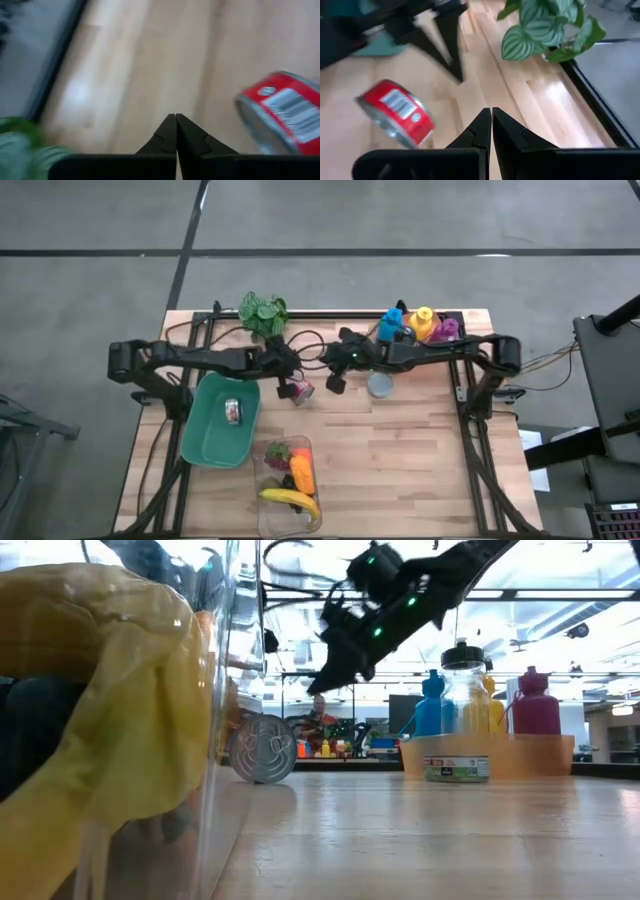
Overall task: Pick & Place Food Item
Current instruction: Put the red tuna can into the blue bin
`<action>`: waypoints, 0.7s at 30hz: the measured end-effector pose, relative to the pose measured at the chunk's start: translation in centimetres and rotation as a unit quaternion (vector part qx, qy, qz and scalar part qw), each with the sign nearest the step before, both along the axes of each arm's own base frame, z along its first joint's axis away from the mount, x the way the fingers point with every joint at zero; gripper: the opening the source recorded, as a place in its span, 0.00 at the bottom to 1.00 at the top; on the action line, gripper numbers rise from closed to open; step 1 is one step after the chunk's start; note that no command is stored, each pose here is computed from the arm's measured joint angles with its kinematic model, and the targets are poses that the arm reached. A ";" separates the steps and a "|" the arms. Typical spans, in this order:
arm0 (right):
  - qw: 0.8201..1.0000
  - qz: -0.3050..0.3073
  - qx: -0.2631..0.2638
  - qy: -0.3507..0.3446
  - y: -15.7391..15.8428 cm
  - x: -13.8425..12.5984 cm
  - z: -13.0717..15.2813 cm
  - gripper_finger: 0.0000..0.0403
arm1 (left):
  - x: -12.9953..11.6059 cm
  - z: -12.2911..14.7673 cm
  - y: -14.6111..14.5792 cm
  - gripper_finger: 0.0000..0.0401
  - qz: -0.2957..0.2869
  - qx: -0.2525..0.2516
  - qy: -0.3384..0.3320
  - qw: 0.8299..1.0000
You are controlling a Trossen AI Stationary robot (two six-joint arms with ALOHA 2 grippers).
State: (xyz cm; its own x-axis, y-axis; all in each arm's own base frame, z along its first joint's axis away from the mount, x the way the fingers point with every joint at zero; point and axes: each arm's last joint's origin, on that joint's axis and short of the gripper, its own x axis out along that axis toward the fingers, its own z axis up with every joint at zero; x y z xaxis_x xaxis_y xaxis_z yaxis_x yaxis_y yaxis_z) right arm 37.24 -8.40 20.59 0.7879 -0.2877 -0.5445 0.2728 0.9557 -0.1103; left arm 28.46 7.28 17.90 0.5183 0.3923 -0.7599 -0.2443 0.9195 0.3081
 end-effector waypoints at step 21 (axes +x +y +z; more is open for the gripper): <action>0.974 0.054 -0.015 -0.221 5.9 -15.0 2.3 0.03 | -4.5 9.3 -1.8 0.00 -0.004 0.043 -0.170 0.985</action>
